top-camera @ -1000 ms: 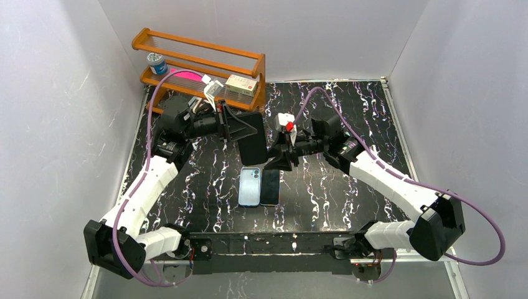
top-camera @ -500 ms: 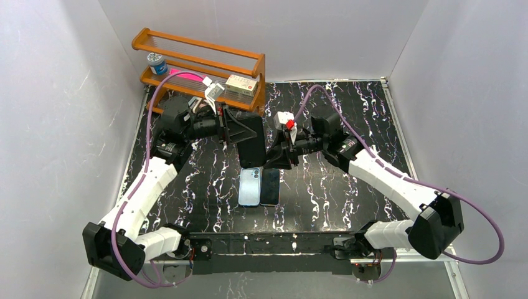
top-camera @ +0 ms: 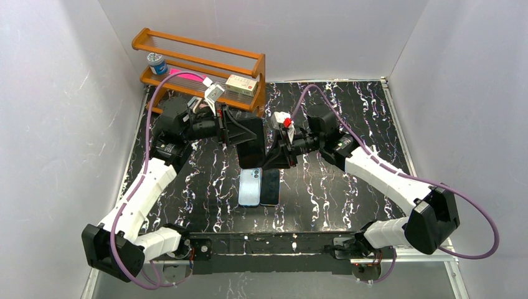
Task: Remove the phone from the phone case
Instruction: Remove the phone case from the phone.
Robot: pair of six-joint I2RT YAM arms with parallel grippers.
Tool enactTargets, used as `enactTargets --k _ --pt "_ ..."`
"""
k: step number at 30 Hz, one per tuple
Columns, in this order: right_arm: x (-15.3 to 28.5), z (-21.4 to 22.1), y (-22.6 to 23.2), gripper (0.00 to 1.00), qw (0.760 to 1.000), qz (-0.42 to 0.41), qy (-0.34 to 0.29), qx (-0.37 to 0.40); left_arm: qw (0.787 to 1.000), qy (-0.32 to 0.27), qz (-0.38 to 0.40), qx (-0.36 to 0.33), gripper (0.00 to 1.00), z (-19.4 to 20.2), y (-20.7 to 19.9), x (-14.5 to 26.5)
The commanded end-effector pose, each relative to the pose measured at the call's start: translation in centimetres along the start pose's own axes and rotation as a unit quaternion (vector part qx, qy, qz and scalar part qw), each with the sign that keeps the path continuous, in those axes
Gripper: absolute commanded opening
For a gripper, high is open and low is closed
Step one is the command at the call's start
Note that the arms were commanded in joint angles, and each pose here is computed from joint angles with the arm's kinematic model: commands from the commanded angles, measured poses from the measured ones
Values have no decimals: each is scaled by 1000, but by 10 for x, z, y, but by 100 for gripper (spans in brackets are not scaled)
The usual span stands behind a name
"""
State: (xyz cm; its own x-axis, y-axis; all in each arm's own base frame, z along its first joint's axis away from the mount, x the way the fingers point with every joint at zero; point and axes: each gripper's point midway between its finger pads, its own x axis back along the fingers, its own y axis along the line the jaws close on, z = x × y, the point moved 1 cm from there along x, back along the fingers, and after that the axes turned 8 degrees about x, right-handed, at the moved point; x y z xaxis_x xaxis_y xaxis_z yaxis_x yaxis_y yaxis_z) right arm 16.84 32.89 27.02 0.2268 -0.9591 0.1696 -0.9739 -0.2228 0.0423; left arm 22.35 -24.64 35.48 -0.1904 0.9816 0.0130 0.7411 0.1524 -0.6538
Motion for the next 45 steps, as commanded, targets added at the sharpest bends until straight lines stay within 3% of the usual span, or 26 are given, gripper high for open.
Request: enactTargets --k 1,4,11,24,36,45 --pt "0 -33 -6 12 998 -3 -30 62 999 -2 28 -25 0 -3 -25 5" --pt "0 -31 -7 1 996 -9 -21 85 999 2 32 -20 0 -2 -27 5" --pt "4 -25 -16 1 986 0 12 165 998 26 56 5 0 2 -34 4" --pt "4 -35 -48 1 947 46 73 310 993 64 99 24 0 11 -49 6" --pt "5 -46 -62 1 935 117 48 332 992 71 106 24 0 14 -50 6" --pt "22 -51 -64 42 944 230 -16 237 998 28 59 19 0 6 -31 0"
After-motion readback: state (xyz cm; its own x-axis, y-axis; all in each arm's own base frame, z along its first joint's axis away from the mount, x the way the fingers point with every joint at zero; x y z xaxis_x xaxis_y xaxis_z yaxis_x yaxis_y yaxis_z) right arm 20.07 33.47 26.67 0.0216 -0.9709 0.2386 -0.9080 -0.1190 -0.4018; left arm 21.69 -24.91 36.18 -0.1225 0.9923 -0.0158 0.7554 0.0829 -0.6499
